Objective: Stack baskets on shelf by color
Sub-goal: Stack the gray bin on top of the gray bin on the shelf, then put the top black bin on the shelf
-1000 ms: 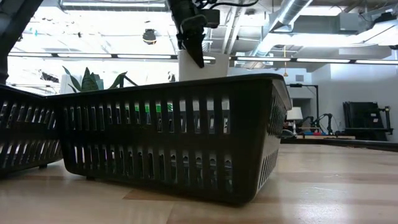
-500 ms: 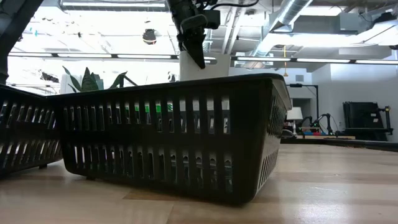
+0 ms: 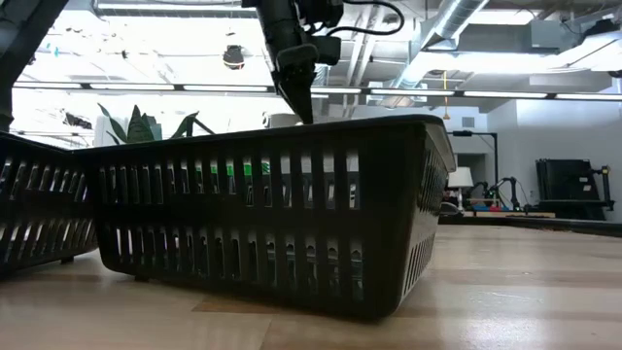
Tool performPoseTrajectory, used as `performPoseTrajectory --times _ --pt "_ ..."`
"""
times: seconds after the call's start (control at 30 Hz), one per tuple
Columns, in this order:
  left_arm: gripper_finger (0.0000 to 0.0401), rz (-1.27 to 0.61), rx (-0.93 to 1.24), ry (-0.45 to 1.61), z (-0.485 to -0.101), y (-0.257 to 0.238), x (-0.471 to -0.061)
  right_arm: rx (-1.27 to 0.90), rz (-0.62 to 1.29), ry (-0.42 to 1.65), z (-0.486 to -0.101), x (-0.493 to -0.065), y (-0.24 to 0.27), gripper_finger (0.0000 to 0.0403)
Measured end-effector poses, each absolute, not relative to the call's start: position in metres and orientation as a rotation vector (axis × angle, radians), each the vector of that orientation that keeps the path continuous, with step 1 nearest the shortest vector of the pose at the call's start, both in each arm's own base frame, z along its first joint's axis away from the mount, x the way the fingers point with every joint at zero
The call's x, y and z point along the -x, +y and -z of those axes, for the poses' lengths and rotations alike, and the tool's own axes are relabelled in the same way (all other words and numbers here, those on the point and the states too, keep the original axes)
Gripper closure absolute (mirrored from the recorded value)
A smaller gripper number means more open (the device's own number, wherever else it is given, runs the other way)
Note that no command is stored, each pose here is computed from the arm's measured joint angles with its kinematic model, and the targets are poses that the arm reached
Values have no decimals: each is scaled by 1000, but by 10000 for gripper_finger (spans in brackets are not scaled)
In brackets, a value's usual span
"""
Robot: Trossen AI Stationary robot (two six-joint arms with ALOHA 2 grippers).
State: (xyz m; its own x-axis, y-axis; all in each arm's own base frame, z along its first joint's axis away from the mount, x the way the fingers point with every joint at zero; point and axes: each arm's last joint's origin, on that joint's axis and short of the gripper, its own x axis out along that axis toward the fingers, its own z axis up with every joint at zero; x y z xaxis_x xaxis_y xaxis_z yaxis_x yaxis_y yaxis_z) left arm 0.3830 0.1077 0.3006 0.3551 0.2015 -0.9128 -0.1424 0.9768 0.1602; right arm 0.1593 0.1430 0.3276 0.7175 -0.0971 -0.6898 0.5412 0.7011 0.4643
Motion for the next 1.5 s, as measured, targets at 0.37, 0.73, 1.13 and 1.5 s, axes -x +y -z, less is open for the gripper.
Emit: performPoseTrajectory --times 0.37,0.73,1.13,1.5 --pt "251 -286 -33 1133 -303 135 -380 -712 388 686 -328 -159 143 285" --pt "249 -256 -7 1102 -306 152 -374 -707 390 690 -327 -159 143 285" --pt "273 -93 -31 1242 -301 124 -369 -665 394 708 -326 -158 141 285" --pt "279 -162 -73 1254 -311 123 -368 -669 386 719 -326 -158 142 285"
